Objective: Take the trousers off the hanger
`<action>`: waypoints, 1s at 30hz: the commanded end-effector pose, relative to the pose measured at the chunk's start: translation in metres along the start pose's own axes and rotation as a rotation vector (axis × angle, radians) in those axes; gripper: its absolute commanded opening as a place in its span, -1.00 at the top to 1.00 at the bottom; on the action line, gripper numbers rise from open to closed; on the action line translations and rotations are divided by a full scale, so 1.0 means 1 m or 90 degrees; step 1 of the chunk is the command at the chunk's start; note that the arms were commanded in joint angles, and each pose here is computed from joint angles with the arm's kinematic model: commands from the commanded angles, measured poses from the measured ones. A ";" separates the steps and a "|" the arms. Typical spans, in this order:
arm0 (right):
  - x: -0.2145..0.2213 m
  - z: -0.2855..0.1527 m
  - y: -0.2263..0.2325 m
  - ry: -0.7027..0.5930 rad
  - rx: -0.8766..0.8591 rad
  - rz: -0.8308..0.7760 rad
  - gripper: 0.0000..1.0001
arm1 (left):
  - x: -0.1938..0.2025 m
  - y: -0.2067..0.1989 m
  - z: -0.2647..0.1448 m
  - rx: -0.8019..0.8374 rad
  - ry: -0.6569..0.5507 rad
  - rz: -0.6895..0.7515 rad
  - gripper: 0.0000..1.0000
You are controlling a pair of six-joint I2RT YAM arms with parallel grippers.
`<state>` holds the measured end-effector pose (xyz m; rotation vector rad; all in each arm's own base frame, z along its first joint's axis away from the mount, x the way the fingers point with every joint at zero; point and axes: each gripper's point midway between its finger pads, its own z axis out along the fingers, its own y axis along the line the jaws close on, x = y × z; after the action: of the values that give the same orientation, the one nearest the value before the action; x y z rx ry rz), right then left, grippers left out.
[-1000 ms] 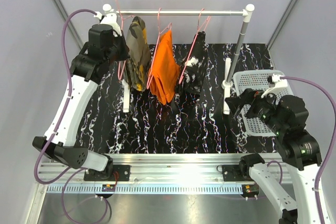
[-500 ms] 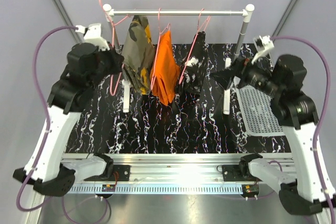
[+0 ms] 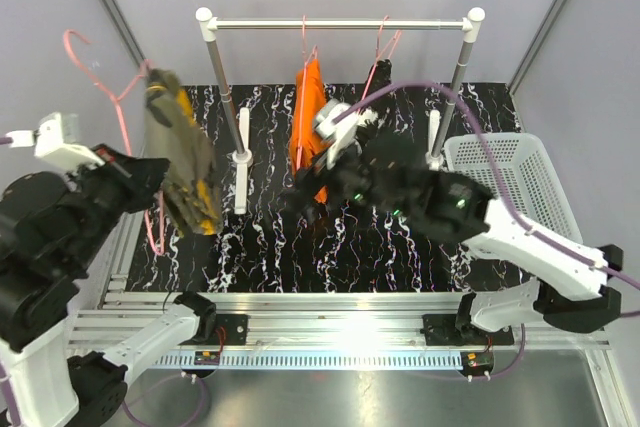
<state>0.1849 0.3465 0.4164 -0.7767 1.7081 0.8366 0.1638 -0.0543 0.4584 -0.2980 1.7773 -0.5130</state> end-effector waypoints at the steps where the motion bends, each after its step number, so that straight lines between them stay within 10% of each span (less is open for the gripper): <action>1: -0.024 0.028 0.013 -0.123 0.098 -0.042 -0.99 | -0.086 -0.024 -0.041 0.056 -0.200 -0.095 1.00; 12: 0.065 0.134 0.098 -0.211 -0.004 -0.131 -0.99 | -0.121 -0.059 -0.067 0.162 -0.242 -0.200 1.00; 30: 0.113 0.199 0.075 -0.264 0.121 -0.272 -0.99 | -0.111 -0.089 -0.049 0.260 -0.195 -0.301 1.00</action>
<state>0.1765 0.5445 0.2463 -0.8703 1.2502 0.5993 0.1543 -0.0706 0.5266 -0.5856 1.5531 -0.9245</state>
